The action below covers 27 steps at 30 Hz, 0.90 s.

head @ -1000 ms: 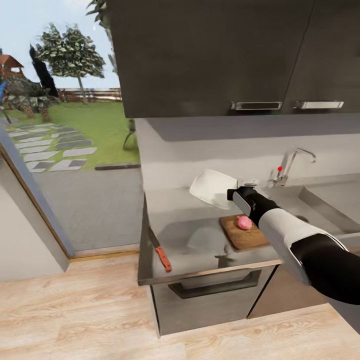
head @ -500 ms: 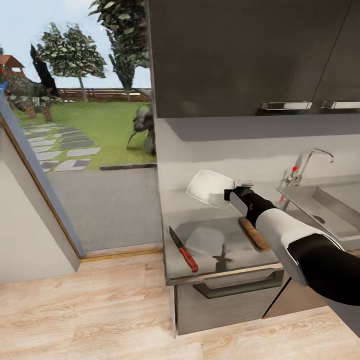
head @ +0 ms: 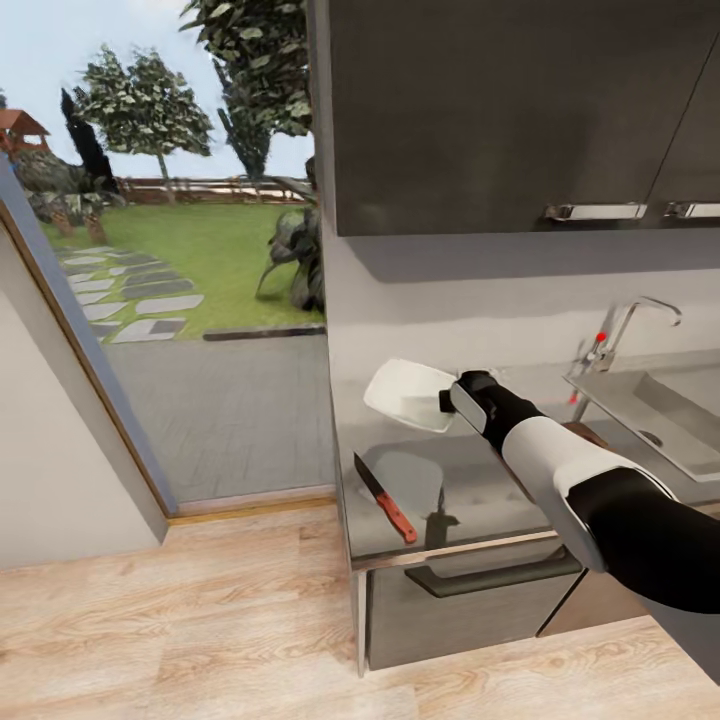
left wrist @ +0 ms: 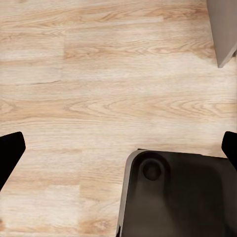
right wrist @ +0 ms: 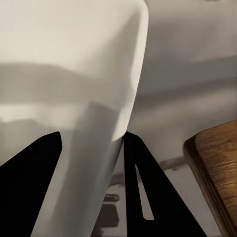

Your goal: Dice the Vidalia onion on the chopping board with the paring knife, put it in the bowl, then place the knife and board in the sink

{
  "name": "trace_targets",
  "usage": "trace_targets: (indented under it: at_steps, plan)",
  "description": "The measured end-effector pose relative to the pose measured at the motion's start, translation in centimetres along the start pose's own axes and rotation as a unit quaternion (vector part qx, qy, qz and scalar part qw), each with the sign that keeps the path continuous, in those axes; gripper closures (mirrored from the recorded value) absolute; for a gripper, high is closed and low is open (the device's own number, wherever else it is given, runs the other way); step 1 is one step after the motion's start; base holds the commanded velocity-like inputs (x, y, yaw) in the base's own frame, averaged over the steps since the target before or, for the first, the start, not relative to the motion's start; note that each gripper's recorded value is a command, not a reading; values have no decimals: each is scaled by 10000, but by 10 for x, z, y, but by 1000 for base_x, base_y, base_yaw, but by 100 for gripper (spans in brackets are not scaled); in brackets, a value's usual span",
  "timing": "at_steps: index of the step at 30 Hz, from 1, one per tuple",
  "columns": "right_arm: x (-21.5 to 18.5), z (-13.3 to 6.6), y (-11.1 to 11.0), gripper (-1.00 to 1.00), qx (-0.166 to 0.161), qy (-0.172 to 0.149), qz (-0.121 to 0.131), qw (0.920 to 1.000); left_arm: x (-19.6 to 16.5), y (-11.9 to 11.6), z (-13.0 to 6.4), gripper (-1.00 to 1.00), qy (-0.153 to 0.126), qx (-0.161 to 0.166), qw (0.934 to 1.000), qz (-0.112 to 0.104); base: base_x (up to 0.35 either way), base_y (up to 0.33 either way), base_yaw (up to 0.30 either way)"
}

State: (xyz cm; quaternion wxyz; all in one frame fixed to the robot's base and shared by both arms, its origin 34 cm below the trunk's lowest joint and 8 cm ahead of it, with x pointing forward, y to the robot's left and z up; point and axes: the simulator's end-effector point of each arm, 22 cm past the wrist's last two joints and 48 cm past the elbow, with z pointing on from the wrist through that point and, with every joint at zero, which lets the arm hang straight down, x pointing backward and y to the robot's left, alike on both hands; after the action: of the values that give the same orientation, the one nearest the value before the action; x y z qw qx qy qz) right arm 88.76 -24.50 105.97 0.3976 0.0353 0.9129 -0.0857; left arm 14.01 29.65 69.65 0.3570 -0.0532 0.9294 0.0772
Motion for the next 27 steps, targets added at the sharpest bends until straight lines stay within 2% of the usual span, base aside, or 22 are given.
trace_targets:
  at_steps: [5,8,11,27]
  plan:
    - [3,1,-3,100,35,43,-18,10000,0,0,0,-100,0,0,10000,0,0,0,0]
    - [19,0,-1,100,24,415,-156,9990,0,0,0,-100,-1,0,10000,0,0,0,0]
    - [24,-1,-1,100,26,533,-206,9984,0,0,0,-100,0,0,10000,-1,0,0,0]
    - [30,-1,-2,100,25,641,-236,9977,0,0,0,-100,1,0,10000,0,0,0,0]
